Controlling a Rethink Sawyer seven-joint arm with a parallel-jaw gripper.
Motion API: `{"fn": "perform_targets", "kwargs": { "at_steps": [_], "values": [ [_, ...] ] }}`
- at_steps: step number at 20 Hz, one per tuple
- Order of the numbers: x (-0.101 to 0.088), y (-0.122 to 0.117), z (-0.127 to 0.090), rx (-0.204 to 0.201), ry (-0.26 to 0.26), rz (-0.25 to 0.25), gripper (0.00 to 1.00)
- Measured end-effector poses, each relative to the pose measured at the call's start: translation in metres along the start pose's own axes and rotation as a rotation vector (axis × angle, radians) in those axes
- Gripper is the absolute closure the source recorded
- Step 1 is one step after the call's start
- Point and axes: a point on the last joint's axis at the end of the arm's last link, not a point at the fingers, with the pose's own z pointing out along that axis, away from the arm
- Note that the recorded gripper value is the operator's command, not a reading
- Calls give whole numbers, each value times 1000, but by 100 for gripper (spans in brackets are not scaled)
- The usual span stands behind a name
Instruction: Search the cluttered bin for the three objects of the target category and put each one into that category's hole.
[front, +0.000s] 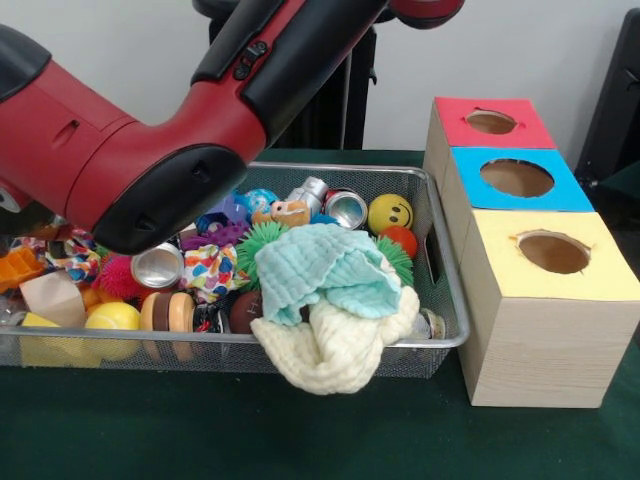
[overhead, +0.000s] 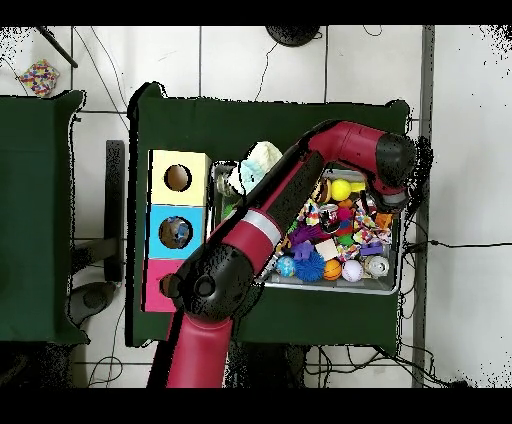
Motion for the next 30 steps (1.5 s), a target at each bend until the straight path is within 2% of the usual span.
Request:
{"fn": "perform_targets", "kwargs": {
  "at_steps": [4,8,12,16,24,30],
  "values": [
    [1,8,-1,4,-24,10,0],
    [4,27,-8,-7,-73,29,0],
    [11,55,-31,-26,-126,50,0],
    [16,70,-54,-33,-166,53,0],
    [16,73,-92,-41,-240,32,0],
    [16,65,-102,-18,-277,8,0]
  ]
}}
